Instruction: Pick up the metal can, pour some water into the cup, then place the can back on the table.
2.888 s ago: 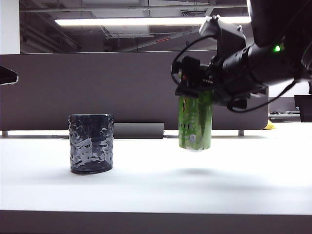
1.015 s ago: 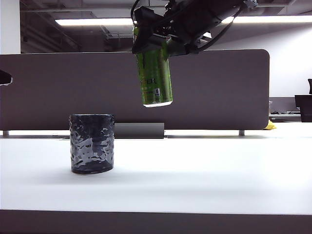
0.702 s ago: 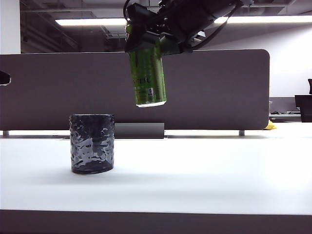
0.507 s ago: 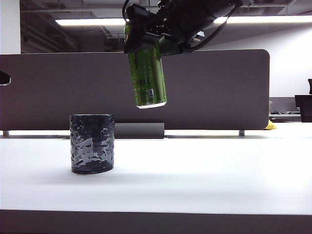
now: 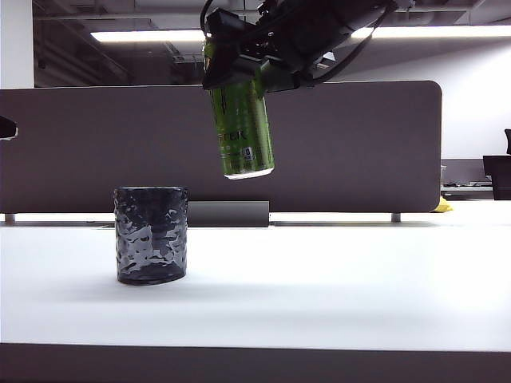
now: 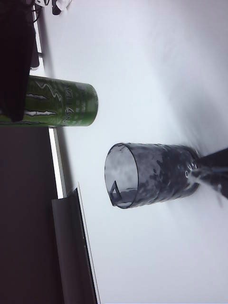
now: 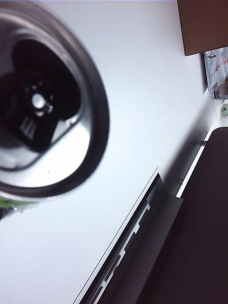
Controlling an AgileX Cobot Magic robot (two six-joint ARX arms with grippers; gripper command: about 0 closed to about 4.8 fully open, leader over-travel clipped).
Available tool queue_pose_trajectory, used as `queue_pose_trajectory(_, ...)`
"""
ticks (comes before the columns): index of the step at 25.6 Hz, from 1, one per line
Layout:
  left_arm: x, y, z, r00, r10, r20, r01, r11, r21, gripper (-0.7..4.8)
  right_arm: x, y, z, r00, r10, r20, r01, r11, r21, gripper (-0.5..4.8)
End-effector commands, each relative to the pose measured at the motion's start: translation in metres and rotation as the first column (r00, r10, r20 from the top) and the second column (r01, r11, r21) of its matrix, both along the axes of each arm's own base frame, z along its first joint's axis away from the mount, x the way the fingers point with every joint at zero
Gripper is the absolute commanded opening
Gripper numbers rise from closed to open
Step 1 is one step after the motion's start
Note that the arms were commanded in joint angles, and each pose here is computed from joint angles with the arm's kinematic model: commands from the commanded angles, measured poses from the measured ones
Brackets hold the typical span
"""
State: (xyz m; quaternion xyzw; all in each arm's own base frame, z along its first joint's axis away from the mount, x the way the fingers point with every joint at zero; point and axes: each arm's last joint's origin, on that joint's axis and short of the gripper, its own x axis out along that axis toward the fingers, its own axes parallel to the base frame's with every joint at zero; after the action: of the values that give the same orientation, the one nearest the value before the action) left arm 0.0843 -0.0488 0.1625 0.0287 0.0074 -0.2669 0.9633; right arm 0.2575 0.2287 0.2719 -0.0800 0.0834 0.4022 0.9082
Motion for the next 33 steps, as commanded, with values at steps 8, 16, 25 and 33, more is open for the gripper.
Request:
queue_pose_trajectory(8,0.0,0.0,0.002,1.0,0.002,0.012,-0.002,1.0,-0.007,-0.05,0.0,0.001,0.01,0.999,0.005,0.051,-0.006,0.999,0.033,2.91)
queue_pose_trajectory(16,0.0,0.0,0.002,1.0,0.002,0.012,-0.002,1.0,-0.007,-0.05,0.0,0.001,0.011,0.999,0.004,0.053,-0.006,0.999,0.035,2.91)
queue_pose_trajectory(25,0.0,0.0,0.002,1.0,0.002,0.012,-0.002,1.0,-0.007,-0.05,0.0,0.001,0.011,0.998,0.007,0.059,-0.01,0.999,0.041,2.91)
queue_pose_trajectory(33,0.0,0.0,0.002,1.0,0.002,0.012,-0.002,1.0,-0.007,-0.05,0.01,0.011,0.02,0.997,0.034,0.072,-0.036,0.999,0.033,2.92)
